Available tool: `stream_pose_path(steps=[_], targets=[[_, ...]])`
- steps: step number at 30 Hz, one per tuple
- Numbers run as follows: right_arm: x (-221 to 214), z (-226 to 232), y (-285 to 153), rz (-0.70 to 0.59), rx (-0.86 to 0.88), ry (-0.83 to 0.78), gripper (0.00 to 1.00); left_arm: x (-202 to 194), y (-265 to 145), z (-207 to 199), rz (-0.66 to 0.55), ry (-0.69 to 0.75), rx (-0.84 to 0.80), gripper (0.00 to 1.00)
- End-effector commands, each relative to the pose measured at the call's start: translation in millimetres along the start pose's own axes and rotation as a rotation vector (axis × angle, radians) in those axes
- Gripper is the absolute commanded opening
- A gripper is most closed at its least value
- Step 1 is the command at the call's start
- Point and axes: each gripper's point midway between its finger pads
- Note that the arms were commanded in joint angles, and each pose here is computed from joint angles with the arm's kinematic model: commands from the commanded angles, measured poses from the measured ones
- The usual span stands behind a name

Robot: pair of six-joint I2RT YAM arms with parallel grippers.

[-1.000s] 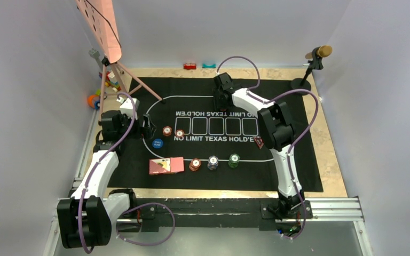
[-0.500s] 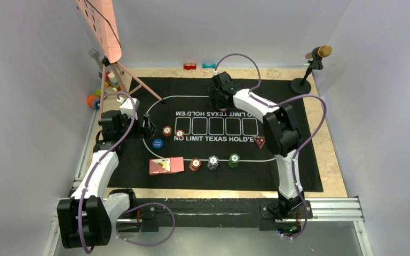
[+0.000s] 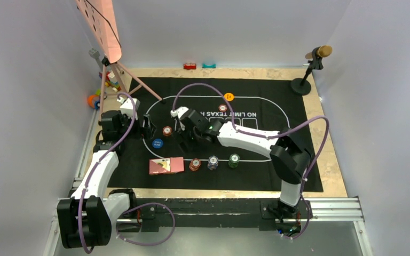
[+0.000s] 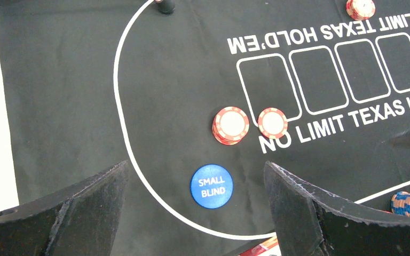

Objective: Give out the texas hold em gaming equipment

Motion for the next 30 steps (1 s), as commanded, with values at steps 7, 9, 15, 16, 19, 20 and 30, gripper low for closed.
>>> stream_pose_path(steps=[7, 9, 15, 16, 19, 20, 30], targets=[[-62.6, 30.0, 10.2, 0.133, 0.112, -0.111, 0.86, 4.9, -1.0, -13.3, -0.019, 0.039, -0.079, 1.00], [-68.2, 29.7, 12.0, 0.146, 0.110, -0.124, 0.85, 5.3, -0.8, -13.4, -0.017, 0.037, -0.080, 1.00], [-81.3, 29.0, 20.7, 0.179, 0.104, -0.136, 0.78, 5.3, -1.3, -13.1, -0.017, 0.036, -0.076, 1.00], [-84.2, 28.4, 22.1, 0.187, 0.102, -0.139, 0.77, 5.8, -1.6, -13.3, -0.019, 0.037, -0.077, 1.00], [-92.5, 25.2, 24.5, 0.205, 0.095, -0.142, 0.74, 5.9, -1.7, -12.4, -0.020, 0.035, -0.072, 1.00], [-95.2, 24.1, 24.7, 0.212, 0.093, -0.143, 0.73, 6.0, -1.4, -12.7, -0.021, 0.034, -0.072, 1.00], [-98.9, 22.6, 22.7, 0.212, 0.094, -0.144, 0.50, 7.3, -1.5, -10.0, -0.027, 0.035, -0.057, 1.00]])
Point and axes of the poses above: each gripper's point midway between its finger pads, its own y axis out along the fingers, its own z axis along the line the jaws close on, x = y × z, and after that the axes turned 6 degrees about y, right-handed
